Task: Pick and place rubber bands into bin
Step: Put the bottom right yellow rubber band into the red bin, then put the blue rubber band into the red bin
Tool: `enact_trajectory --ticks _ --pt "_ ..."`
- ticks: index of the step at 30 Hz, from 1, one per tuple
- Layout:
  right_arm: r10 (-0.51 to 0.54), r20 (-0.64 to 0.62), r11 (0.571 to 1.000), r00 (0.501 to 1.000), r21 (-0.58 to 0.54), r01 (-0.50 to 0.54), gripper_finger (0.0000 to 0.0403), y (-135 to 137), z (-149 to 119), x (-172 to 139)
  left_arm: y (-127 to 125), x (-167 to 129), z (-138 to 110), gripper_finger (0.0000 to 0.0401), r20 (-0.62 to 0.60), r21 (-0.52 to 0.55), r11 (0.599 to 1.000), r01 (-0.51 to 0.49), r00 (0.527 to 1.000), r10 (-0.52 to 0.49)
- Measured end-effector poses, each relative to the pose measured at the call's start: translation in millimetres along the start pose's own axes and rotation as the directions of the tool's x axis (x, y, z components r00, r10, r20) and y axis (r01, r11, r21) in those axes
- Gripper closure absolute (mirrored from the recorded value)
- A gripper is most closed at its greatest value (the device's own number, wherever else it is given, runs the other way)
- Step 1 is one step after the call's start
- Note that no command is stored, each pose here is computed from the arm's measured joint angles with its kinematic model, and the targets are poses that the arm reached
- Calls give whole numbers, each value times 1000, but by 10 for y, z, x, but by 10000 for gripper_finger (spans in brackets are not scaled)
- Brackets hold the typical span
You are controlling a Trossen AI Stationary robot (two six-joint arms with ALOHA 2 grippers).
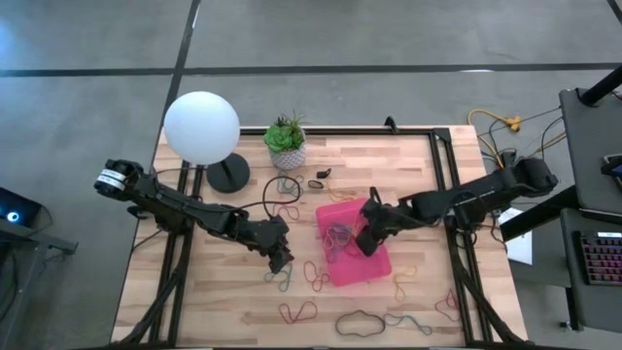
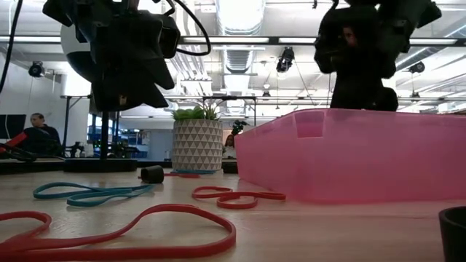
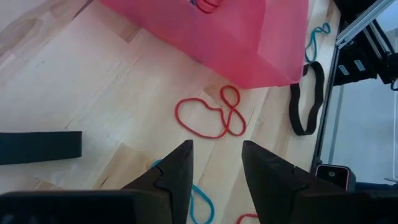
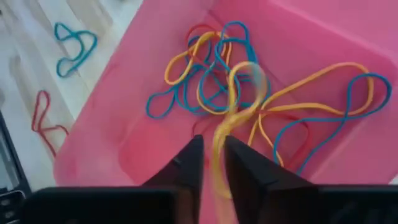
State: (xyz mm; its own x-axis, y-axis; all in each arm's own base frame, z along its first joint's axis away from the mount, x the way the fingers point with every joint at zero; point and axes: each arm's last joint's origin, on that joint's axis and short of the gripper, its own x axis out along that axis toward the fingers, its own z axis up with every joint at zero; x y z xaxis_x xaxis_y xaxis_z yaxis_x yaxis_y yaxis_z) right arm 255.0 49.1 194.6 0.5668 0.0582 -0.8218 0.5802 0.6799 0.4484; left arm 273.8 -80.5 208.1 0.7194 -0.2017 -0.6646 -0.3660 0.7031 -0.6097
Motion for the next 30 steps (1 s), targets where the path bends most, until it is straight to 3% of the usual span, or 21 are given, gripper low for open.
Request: enact_trajectory --ticks 5,9,13,18,21,25,30 --pt "66 21 989 998 -137 -62 266 124 -77 -57 -12 -3 8 279 4 -18 1000 5 1000 -5" --pt "108 3 948 994 -303 -102 225 236 -168 -209 -2 0 1 279 2 -52 999 2 1000 -2" --pt "-6 -111 893 994 -448 -44 215 254 -386 -373 2 3 -11 279 -3 -42 999 0 1000 0" --pt "-161 -254 838 954 -546 -4 223 306 -740 -523 -10 3 -31 279 -10 -25 1000 6 1000 -6" --pt "-175 -259 829 950 -559 1 227 377 -887 -576 -67 -1 -102 279 -30 57 998 27 999 -25" --pt "-167 -152 879 974 -470 78 226 477 -975 -638 -229 -23 -270 279 -64 207 973 100 994 -89" --pt "-140 -77 912 987 -399 98 225 552 -1027 -707 -277 -55 -591 279 -167 492 861 129 985 -52"
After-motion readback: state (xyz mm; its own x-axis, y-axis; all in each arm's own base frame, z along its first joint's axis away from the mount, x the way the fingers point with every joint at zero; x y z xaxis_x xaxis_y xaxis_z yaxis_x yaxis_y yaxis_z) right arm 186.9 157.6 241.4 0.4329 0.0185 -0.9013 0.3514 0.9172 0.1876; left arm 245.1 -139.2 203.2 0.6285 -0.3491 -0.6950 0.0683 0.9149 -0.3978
